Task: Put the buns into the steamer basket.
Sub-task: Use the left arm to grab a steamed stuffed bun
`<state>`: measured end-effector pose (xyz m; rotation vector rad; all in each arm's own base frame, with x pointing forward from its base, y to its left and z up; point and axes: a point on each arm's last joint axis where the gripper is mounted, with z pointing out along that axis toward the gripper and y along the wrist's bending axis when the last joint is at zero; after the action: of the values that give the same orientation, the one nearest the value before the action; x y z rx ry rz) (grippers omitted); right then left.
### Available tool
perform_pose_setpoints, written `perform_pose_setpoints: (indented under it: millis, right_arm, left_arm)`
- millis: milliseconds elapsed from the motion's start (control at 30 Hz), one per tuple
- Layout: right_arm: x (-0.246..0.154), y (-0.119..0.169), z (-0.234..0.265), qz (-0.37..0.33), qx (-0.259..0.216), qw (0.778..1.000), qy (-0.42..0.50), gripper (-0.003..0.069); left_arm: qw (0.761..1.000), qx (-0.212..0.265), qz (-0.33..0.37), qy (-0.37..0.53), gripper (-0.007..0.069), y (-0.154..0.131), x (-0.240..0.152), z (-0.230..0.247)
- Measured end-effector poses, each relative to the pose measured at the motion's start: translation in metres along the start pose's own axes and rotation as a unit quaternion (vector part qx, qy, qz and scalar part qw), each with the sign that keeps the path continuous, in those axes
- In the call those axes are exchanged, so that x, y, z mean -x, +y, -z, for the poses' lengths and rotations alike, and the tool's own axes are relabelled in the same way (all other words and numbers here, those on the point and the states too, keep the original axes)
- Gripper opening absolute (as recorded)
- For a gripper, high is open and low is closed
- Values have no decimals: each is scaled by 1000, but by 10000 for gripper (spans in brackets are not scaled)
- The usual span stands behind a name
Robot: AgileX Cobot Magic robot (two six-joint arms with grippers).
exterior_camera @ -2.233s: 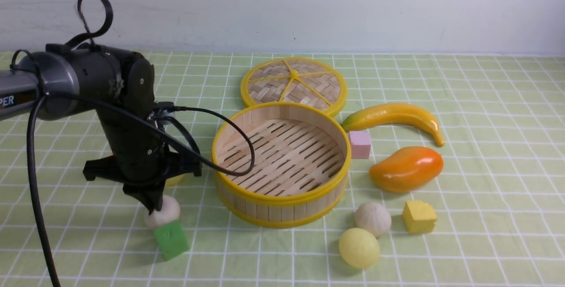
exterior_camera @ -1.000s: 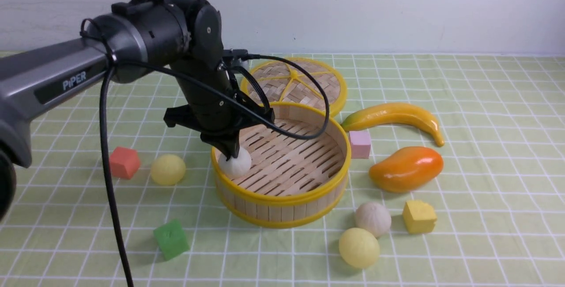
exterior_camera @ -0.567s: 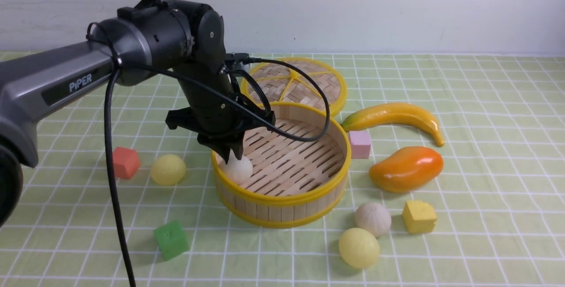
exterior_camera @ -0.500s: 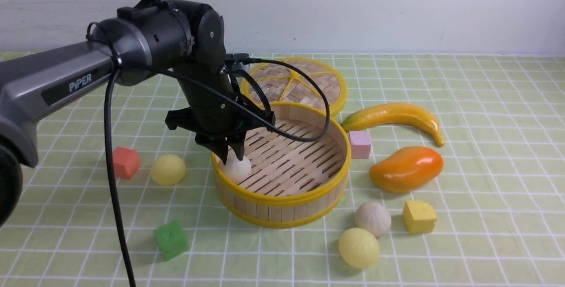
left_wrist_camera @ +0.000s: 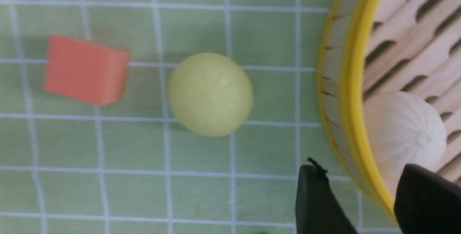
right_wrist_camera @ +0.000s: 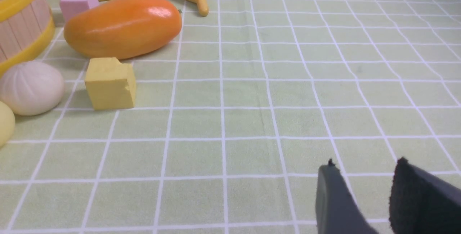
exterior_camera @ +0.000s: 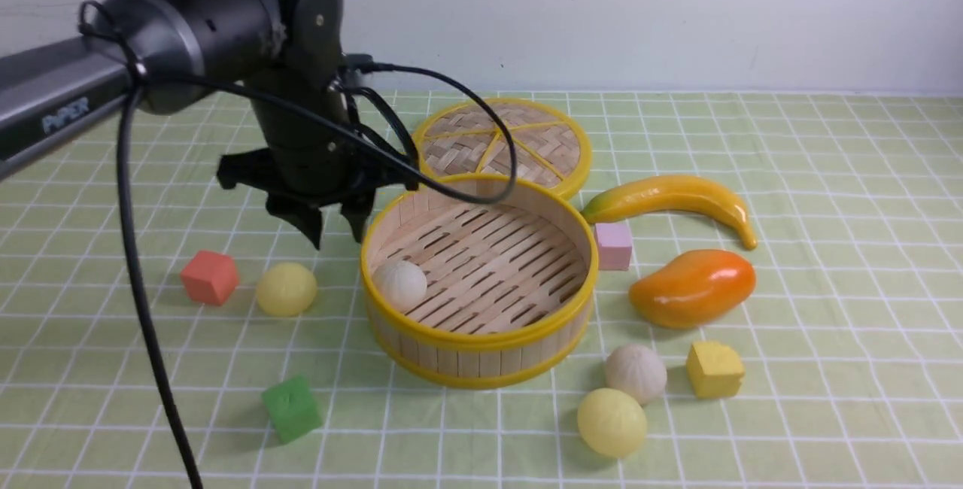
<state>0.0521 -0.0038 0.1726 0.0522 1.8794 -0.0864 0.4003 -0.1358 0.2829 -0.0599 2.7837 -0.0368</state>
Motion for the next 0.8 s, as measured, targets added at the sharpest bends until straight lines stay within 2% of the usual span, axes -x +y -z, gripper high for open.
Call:
perform_pose_setpoints:
  millis: [200, 300, 533, 800]
  right_arm:
    - [0, 0, 0, 0, 0, 1000, 0, 241]
    - [0, 0, 0, 0, 0, 1000, 0, 241]
    - [0, 0, 0, 0, 0, 1000, 0, 241]
    - [0, 0, 0, 0, 0, 1000, 0, 241]
  left_arm:
    - [998, 21, 61, 3, 307, 47, 11, 1]
    - [996, 20, 82, 12, 307, 61, 12, -9]
    - [996, -12, 84, 41, 307, 57, 9, -37]
    - [993, -1, 98, 71, 307, 56, 7, -72]
